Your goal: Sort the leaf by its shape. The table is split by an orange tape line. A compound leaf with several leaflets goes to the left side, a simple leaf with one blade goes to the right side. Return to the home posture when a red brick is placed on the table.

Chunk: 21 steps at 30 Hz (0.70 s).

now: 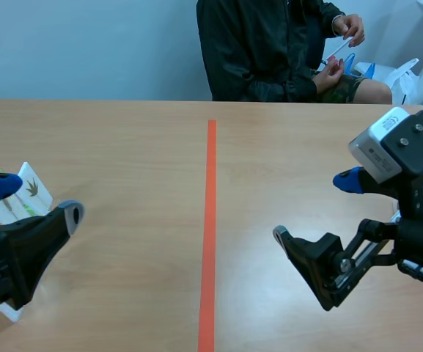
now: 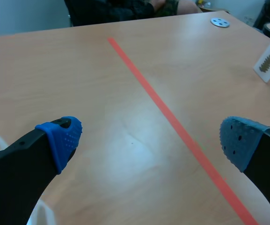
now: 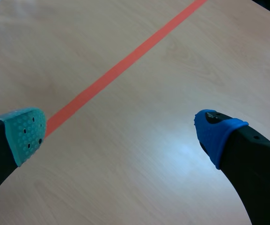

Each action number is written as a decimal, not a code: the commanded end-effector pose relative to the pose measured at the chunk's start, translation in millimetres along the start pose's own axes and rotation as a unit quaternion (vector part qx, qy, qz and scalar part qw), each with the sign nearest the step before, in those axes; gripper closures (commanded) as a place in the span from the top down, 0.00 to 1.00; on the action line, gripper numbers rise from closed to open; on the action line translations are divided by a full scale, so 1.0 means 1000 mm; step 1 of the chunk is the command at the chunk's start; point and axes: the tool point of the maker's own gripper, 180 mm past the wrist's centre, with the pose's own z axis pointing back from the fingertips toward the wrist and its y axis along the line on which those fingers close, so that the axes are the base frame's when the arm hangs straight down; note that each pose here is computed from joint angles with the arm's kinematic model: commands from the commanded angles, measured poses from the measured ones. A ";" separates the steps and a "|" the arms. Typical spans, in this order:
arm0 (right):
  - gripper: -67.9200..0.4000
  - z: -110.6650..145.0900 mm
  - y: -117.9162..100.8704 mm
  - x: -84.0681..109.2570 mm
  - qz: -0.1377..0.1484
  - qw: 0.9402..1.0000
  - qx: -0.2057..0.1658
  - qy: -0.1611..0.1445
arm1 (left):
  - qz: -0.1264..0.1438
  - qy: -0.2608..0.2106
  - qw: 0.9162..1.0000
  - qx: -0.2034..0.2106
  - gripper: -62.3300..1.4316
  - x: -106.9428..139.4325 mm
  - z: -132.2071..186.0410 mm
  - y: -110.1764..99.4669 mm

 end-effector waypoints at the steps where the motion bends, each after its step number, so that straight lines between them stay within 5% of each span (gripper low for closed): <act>1: 1.00 -0.001 -0.003 0.008 0.002 1.000 -0.003 -0.014 | 0.006 -0.014 1.000 -0.012 1.00 0.005 -0.007 -0.007; 21: 1.00 -0.002 -0.002 0.013 -0.007 1.000 -0.005 -0.030 | -0.025 0.020 0.999 -0.003 1.00 -0.011 -0.055 -0.041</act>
